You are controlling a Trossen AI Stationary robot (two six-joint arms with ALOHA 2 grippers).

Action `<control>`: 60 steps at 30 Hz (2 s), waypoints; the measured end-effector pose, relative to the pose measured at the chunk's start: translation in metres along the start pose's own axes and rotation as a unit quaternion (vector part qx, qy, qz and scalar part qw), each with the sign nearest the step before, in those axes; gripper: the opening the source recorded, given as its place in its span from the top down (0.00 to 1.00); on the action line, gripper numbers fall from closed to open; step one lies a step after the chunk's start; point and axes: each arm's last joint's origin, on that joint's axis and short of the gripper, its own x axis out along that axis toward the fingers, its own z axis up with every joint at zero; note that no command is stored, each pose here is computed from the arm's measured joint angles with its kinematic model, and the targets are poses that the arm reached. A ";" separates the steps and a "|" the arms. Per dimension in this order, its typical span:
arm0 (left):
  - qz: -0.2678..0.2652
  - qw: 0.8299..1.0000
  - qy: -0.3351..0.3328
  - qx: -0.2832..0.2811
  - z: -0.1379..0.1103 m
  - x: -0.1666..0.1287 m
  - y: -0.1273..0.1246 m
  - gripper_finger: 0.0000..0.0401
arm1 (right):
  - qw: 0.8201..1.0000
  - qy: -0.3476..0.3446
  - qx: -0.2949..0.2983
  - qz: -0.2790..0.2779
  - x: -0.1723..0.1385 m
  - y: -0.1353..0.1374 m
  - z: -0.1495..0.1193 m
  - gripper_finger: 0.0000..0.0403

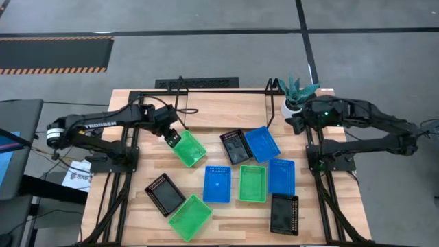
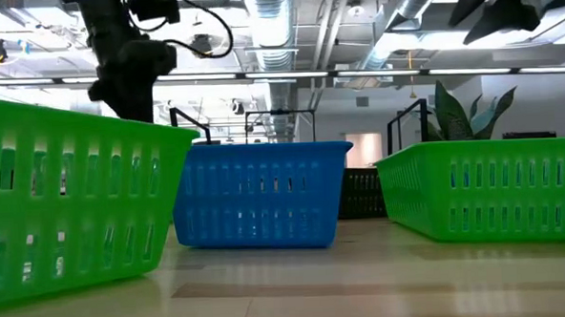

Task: Stack baskets on shelf by color
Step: Put the top green bin on the shelf

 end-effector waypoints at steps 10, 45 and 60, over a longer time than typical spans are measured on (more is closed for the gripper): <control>-0.025 0.998 0.002 -0.054 -0.022 0.047 0.009 0.55 | 0.999 0.031 -0.026 -0.004 0.013 0.010 -0.002 0.39; -0.116 0.985 -0.018 -0.128 -0.004 0.025 -0.011 1.00 | 0.998 0.054 -0.042 -0.013 0.026 0.019 -0.003 0.39; -0.188 0.969 -0.160 0.011 0.114 -0.076 -0.045 1.00 | 0.998 0.052 -0.042 -0.012 0.026 0.019 -0.003 0.39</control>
